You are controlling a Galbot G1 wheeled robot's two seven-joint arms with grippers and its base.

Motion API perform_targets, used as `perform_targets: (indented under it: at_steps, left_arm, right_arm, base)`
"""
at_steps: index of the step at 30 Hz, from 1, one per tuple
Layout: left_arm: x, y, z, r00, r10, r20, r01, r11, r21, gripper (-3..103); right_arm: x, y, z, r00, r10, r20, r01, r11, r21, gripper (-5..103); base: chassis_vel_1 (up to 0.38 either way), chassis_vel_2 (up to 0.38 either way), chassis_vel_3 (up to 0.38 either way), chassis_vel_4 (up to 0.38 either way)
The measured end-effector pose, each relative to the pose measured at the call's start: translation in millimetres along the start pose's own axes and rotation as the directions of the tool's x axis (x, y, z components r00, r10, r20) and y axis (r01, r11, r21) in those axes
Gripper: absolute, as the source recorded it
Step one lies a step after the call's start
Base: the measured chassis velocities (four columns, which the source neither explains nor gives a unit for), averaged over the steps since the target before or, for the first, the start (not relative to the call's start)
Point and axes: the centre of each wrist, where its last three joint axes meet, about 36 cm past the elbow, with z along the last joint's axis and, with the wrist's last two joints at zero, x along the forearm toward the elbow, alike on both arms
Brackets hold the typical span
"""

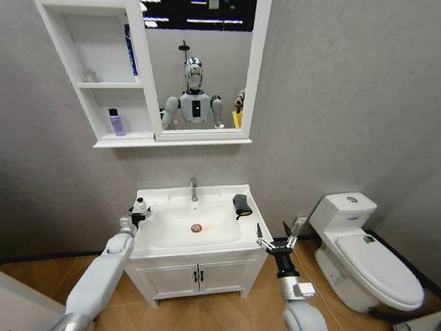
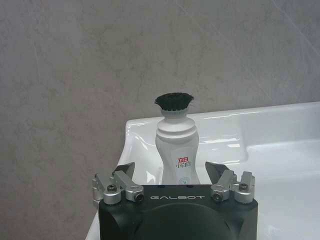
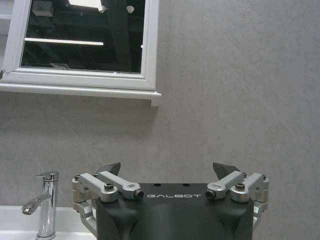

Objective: Move facial cleanser and shampoo from washbasin to cabinet, then wipe washbasin with towel.

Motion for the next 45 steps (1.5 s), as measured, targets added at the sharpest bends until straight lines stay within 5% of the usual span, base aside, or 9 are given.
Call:
perform_targets:
  at_steps: [11, 20, 24, 26, 33, 40, 45]
  left_arm:
    - [2, -1.1, 4, 0.999, 0.035, 0.004, -0.035, 0.999, -0.004, 41]
    - [5, -0.9, -12, 0.999, 0.043, 0.025, -0.043, 0.999, -0.021, 28]
    - [18, -3.2, -54, 1.000, 0.015, 0.027, -0.015, 0.999, -0.030, 28]
    - [33, -4.0, -103, 0.997, 0.011, 0.081, -0.007, 0.999, -0.054, 28]
    - [68, 7.7, -204, 0.997, -0.019, 0.075, 0.022, 0.999, -0.039, 28]
    - [114, 22.5, -296, 0.996, 0.082, 0.020, -0.081, 0.996, -0.041, 28]
    - [120, 34.9, -338, 0.993, 0.113, 0.039, -0.112, 0.993, -0.042, 28]
  right_arm:
    - [1, -2, 3, 1.000, 0.013, -0.007, -0.013, 1.000, 0.003, 100]
    - [0, -1, 1, 1.000, 0.014, -0.004, -0.014, 1.000, 0.000, 100]
    - [-2, -2, -1, 1.000, 0.015, -0.002, -0.015, 1.000, 0.000, 100]
    - [-3, -2, -1, 1.000, 0.015, -0.001, -0.015, 1.000, -0.001, 100]
    - [-7, 2, 0, 1.000, 0.010, -0.001, -0.010, 1.000, -0.008, 100]
    - [-14, 3, 1, 1.000, 0.012, -0.001, -0.012, 1.000, -0.007, 100]
    - [-18, 5, 1, 1.000, 0.007, 0.001, -0.007, 1.000, -0.010, 100]
  base:
    - [0.000, 0.000, 0.000, 0.000]
    - [0.000, 0.000, 0.000, 0.000]
    - [0.000, 0.000, 0.000, 0.000]
    - [0.000, 0.000, 0.000, 0.000]
    - [0.000, 0.000, 0.000, 0.000]
    - [0.000, 0.000, 0.000, 0.000]
    - [0.000, 0.000, 0.000, 0.000]
